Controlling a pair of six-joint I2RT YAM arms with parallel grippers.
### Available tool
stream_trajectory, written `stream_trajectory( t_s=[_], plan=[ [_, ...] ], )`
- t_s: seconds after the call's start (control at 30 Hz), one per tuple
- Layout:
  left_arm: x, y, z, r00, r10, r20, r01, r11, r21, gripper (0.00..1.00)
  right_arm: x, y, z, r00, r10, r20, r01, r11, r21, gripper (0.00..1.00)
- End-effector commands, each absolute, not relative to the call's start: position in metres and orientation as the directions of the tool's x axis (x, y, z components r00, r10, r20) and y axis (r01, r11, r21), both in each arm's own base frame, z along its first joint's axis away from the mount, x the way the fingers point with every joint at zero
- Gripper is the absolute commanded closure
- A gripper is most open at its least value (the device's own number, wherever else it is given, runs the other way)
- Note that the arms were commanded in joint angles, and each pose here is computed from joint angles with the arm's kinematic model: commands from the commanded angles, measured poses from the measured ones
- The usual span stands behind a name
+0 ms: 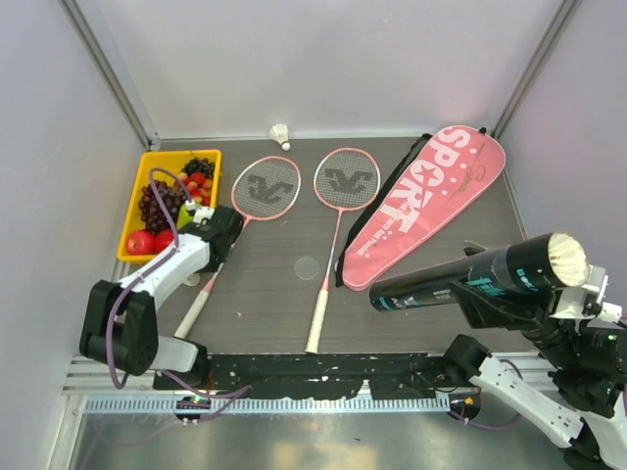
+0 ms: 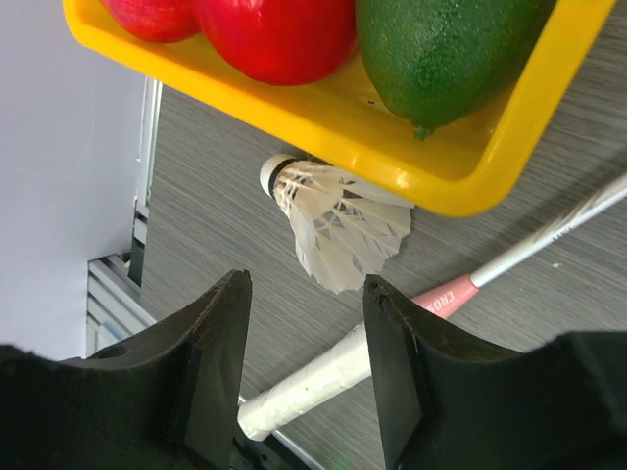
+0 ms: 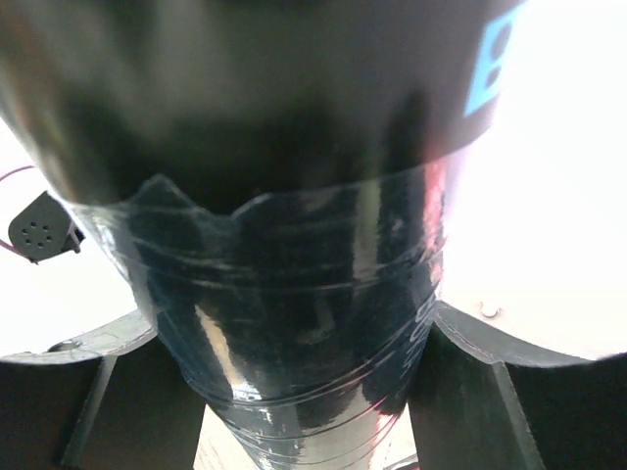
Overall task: Pack up the badminton gear
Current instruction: Pick up the shuttlecock at the center of the board.
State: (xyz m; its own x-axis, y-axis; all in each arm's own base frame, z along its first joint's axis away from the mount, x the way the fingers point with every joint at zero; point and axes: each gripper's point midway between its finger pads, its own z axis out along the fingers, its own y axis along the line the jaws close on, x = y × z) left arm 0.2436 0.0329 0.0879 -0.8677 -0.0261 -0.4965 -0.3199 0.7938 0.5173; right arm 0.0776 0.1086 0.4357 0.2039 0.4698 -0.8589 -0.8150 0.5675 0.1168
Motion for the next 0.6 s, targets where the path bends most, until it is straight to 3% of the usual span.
stream_trajectory(
  t_s=[0.0, 0.13, 0.43, 0.57],
  plan=[
    [0.257, 0.04, 0.095, -0.871, -0.028, -0.49, -0.326, 0.779, 0.535, 0.48, 0.062, 0.082, 0.464, 0.289, 0.517, -0.805, -0.802, 0.59, 0.091, 0.95],
    [0.257, 0.047, 0.089, -0.898, -0.017, -0.439, -0.296, 0.761, 0.577, 0.54, 0.059, 0.074, 0.468, 0.312, 0.509, -0.802, -0.789, 0.609, 0.079, 0.95],
    [0.258, 0.043, 0.073, -0.937, -0.016, -0.35, -0.227, 0.787, 0.573, 0.56, 0.057, 0.059, 0.472, 0.345, 0.499, -0.795, -0.757, 0.649, 0.079, 0.95],
    [0.26, 0.047, 0.067, -0.955, -0.021, -0.294, -0.203, 0.771, 0.604, 0.64, 0.056, 0.054, 0.472, 0.358, 0.488, -0.796, -0.745, 0.663, 0.072, 0.95]
  ],
)
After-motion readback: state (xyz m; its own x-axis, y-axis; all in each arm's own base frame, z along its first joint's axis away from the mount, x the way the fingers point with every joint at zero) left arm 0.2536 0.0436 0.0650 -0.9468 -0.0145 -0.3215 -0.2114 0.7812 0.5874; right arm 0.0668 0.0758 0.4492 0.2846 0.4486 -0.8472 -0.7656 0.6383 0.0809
